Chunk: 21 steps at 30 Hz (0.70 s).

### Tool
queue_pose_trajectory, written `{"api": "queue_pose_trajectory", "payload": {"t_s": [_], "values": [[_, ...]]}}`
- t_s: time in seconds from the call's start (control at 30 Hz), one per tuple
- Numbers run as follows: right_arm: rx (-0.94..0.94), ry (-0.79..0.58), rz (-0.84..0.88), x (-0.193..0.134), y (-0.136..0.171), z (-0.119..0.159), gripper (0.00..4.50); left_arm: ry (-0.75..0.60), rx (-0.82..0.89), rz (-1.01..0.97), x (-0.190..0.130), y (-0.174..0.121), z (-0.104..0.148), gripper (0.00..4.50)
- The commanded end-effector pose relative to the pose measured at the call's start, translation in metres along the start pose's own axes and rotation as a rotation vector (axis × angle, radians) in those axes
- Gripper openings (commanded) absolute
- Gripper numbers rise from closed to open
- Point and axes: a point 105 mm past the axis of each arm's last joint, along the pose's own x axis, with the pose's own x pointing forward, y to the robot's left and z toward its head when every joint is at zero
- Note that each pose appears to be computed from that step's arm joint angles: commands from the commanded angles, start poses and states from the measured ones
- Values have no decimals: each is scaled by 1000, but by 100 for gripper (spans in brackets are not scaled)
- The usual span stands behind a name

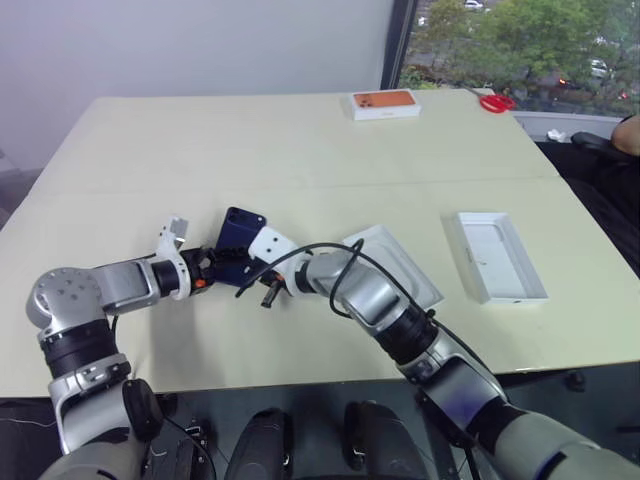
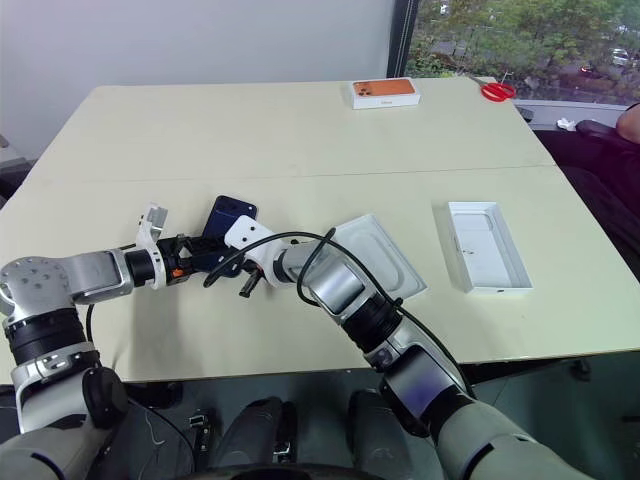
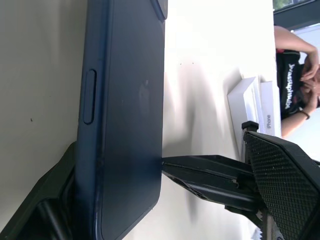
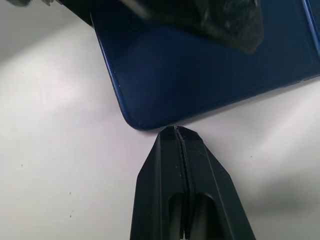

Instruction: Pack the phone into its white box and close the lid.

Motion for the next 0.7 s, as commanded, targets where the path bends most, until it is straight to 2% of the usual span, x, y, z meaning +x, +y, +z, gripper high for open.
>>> {"api": "queue_pose_trajectory", "payload": {"t_s": [0.03,0.47,0.57,0.7], "values": [[-20,-41,-7,-7,0,10,0,30,-38,68,-4,16,-3,448],[-21,-32,-26,-14,-3,6,0,27,-41,80,-7,16,17,448],[-21,-32,-30,-16,-3,6,0,39,-23,82,-7,15,16,361],[-22,-33,-34,-18,-4,6,0,41,-16,78,-6,14,16,162]]}}
